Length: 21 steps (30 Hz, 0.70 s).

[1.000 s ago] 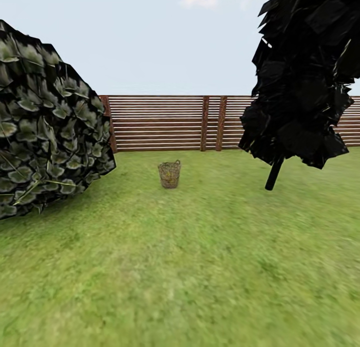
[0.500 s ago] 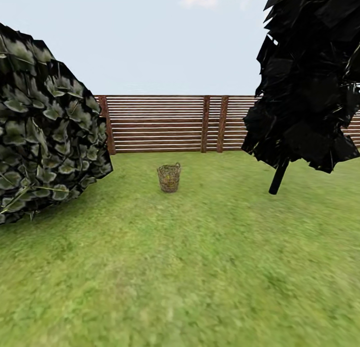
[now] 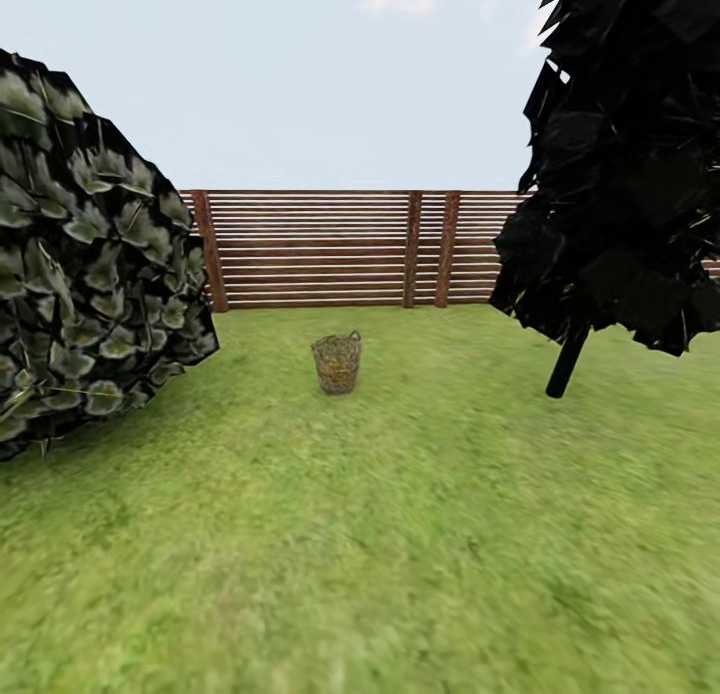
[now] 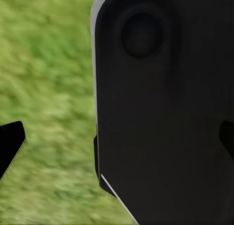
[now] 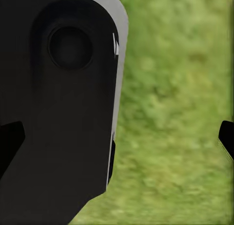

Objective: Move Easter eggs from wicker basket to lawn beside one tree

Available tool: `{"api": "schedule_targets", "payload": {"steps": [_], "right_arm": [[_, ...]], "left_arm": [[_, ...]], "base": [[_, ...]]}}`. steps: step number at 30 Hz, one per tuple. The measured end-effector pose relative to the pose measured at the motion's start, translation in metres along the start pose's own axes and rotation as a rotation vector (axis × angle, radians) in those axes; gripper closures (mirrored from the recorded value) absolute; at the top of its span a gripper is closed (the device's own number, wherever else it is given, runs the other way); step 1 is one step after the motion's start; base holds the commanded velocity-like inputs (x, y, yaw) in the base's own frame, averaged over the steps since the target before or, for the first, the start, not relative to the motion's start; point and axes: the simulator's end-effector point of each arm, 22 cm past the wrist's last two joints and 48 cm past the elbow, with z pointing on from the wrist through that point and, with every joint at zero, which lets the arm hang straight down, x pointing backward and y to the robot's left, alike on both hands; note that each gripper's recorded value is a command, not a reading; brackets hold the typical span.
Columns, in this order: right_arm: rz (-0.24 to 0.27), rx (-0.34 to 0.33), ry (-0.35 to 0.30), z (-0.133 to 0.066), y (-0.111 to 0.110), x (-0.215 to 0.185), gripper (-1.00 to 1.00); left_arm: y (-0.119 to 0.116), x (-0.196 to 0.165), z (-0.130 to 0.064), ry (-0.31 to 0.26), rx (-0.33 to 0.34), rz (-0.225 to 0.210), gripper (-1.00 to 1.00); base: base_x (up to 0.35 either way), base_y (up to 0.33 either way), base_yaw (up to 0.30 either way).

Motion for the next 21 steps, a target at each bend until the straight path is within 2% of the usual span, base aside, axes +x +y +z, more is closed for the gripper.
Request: {"api": "schedule_targets", "payload": {"steps": [21], "right_arm": [[-0.003,-0.001,0.000,0.0000,0.0010,0.0000,-1.00]], "left_arm": [[-0.0002,0.0000,0.0000,0.000,0.000,0.000,-1.00]], "base": [[0.330,0.000,0.000]]}}
